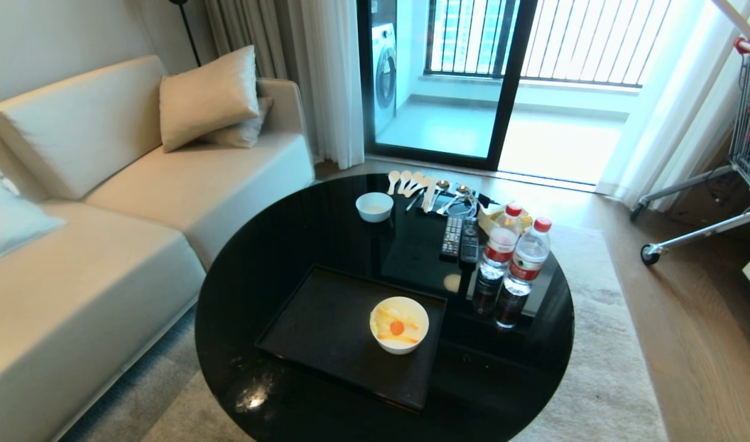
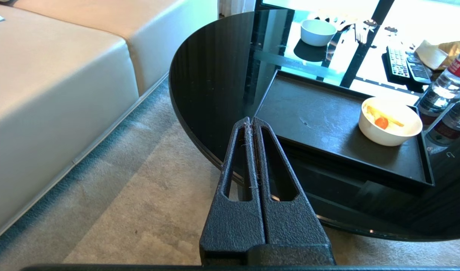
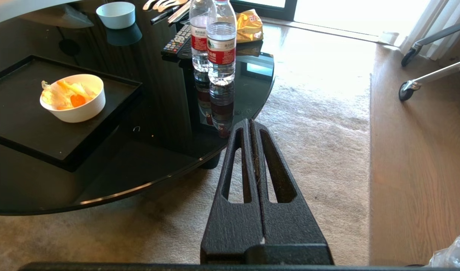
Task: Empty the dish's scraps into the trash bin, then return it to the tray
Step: Pick up the bowl with leftover food
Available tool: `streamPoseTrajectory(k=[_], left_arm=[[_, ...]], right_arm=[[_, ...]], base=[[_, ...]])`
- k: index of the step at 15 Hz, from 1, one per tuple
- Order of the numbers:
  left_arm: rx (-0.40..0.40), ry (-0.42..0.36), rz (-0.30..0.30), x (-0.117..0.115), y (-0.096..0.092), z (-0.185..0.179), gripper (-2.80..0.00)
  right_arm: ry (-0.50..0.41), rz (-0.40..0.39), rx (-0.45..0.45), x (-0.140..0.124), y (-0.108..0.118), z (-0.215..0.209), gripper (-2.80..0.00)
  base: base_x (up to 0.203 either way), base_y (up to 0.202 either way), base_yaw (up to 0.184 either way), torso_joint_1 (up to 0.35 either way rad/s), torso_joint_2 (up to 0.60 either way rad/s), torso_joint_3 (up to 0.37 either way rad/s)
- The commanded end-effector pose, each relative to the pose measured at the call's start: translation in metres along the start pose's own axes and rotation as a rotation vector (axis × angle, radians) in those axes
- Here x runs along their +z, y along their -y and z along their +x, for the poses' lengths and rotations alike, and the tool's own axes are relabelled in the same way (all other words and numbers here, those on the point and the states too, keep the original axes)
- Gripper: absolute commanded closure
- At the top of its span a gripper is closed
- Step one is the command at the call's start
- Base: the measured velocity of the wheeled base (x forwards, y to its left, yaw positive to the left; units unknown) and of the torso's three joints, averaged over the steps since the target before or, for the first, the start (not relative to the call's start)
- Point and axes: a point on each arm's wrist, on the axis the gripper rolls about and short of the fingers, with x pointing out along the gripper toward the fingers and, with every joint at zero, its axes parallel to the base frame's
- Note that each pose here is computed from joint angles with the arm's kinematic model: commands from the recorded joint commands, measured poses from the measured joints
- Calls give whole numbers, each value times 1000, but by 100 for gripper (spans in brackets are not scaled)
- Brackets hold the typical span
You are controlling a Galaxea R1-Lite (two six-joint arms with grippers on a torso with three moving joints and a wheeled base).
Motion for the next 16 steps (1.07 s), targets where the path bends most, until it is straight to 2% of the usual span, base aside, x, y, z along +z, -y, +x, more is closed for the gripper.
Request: streamPoseTrajectory(k=[1, 16], left_arm=[[0, 1, -1, 0, 0, 0, 0], [0, 1, -1, 0, 0, 0, 0]], right_arm=[[-1, -1, 1, 0, 0, 0, 0], [-2, -5, -1, 0, 0, 0, 0]], base=[[0, 0, 0, 0, 0, 0], [0, 0, 0, 0, 0, 0]])
